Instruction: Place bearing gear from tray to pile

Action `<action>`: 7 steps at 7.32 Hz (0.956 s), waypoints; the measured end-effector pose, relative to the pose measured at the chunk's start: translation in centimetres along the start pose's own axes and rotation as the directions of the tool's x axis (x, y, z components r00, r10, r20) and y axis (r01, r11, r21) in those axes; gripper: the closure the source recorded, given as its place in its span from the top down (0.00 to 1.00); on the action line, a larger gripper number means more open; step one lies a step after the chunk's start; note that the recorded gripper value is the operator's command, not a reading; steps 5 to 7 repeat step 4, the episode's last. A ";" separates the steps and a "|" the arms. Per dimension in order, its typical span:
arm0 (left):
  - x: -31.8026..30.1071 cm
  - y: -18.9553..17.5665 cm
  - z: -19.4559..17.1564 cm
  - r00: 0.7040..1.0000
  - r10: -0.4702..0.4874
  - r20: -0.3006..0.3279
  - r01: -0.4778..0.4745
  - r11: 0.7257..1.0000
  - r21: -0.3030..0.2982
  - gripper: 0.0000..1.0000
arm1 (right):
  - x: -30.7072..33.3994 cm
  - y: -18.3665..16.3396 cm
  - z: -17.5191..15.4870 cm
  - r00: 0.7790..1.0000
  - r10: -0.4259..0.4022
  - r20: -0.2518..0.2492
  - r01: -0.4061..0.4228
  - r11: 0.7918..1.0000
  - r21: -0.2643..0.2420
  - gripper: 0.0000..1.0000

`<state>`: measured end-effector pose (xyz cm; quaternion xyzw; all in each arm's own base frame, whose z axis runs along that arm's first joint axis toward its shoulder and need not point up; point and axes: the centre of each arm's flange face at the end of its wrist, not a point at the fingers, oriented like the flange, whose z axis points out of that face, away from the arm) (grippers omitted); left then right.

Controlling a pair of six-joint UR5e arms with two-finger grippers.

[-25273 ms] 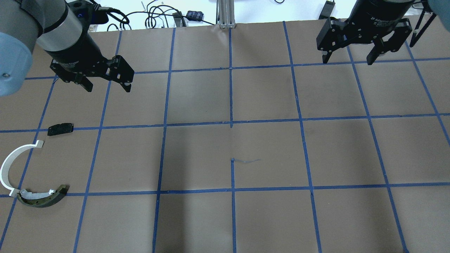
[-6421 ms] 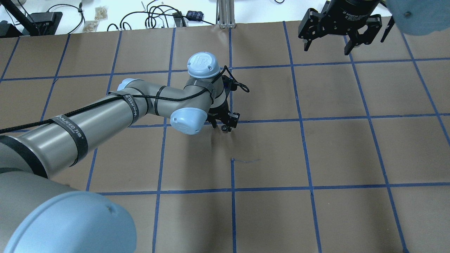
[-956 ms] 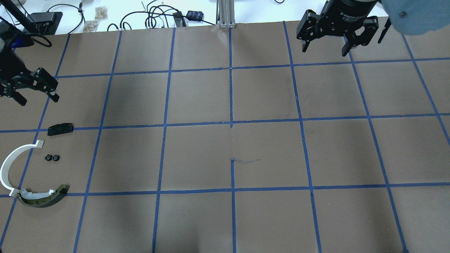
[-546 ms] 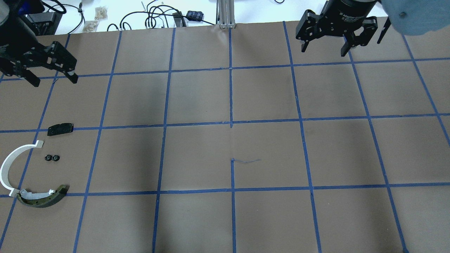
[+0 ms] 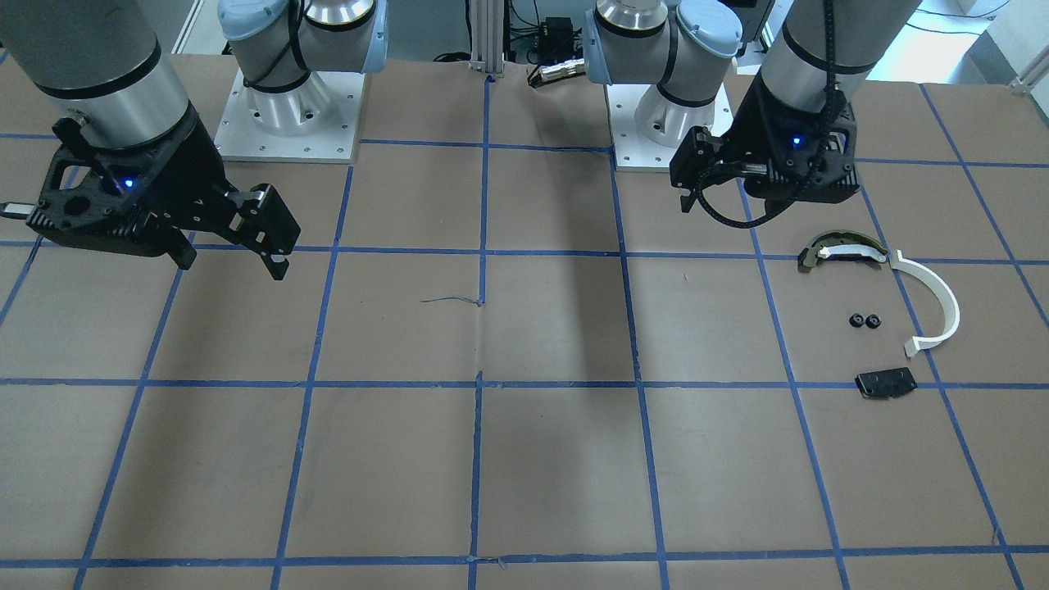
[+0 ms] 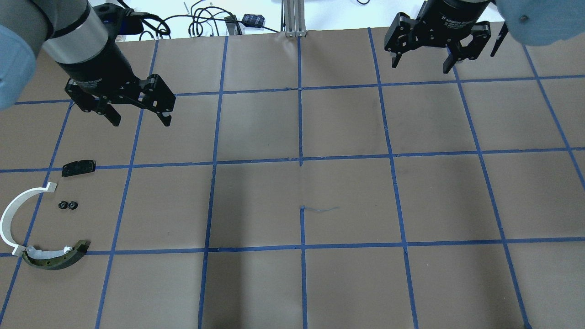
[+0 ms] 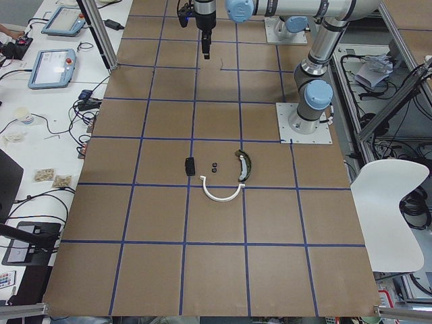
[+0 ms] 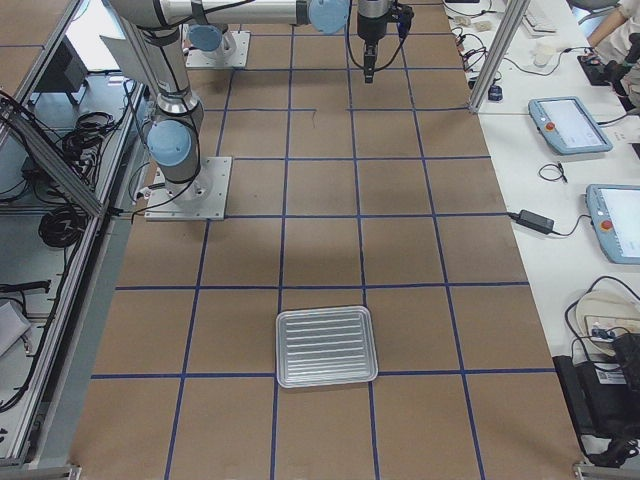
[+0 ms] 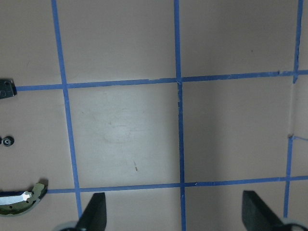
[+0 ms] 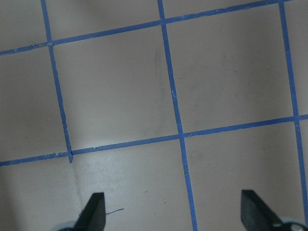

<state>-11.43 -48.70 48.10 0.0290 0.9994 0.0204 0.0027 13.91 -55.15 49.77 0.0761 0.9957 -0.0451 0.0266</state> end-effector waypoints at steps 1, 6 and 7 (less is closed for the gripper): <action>0.3 0.0 0.7 1.000 0.007 0.003 -0.007 1.000 0.014 1.00 | 0.0 0.0 0.0 1.000 0.000 0.000 0.000 1.000 0.000 1.00; 0.4 0.1 0.7 1.000 0.016 0.005 -0.016 0.999 0.045 1.00 | 0.0 0.0 -0.1 1.000 0.000 0.000 0.000 1.000 0.001 1.00; 0.4 0.1 0.7 1.000 0.016 0.005 -0.016 0.999 0.045 1.00 | 0.0 0.0 -0.1 1.000 0.000 0.000 0.000 1.000 0.001 1.00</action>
